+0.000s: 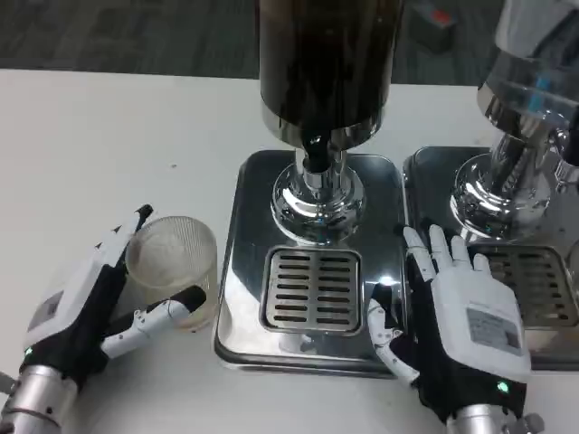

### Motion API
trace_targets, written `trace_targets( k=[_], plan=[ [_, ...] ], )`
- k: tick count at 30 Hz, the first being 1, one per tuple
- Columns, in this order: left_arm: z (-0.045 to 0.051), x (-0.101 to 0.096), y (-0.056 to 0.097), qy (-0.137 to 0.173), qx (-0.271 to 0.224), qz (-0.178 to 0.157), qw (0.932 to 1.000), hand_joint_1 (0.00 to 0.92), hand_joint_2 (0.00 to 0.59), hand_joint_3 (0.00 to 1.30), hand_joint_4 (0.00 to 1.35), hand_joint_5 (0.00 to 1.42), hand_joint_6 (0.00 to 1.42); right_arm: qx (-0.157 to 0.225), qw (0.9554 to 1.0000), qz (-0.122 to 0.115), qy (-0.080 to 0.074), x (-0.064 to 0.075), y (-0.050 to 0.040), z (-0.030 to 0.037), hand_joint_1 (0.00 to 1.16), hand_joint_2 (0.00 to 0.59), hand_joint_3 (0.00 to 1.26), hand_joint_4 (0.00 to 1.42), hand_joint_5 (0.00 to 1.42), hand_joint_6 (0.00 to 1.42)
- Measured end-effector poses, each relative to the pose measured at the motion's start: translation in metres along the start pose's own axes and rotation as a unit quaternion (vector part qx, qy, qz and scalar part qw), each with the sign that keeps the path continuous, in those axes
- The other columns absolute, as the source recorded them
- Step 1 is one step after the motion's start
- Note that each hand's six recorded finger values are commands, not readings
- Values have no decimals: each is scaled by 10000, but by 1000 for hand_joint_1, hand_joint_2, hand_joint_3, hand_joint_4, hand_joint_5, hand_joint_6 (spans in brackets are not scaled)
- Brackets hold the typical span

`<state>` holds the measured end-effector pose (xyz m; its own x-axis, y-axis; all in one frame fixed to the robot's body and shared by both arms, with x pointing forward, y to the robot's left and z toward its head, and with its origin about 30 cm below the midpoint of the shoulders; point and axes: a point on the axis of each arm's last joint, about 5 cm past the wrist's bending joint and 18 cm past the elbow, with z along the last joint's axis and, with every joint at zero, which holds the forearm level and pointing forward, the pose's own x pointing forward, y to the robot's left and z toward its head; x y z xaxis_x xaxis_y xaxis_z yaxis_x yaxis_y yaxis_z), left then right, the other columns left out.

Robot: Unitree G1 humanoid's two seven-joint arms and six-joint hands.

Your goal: Grasp the cup under the faucet to collect the drink, then remove the cup.

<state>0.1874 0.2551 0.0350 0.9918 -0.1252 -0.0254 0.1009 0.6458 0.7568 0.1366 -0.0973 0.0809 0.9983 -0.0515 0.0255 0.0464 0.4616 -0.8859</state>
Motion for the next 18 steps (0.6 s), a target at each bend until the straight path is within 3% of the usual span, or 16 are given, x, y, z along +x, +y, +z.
trace_targets(
  k=[6,10,13,18],
  plan=[
    [3,34,-33,1,-198,33,9998,106,2,0,0,61,17,23,10000,-4,29,0,2,6,323,562,105,0,0,0],
    [0,46,-40,-30,-236,13,9997,153,14,0,0,150,118,43,10000,-3,44,-2,5,13,322,562,108,0,0,0],
    [-2,40,-49,-76,-281,20,9996,202,30,0,55,285,238,70,10000,2,69,-6,9,20,322,562,111,0,0,0],
    [16,33,-84,-236,-330,199,9990,270,58,224,320,590,616,91,9999,-4,96,-12,7,25,321,562,113,0,0,0]
  ],
)
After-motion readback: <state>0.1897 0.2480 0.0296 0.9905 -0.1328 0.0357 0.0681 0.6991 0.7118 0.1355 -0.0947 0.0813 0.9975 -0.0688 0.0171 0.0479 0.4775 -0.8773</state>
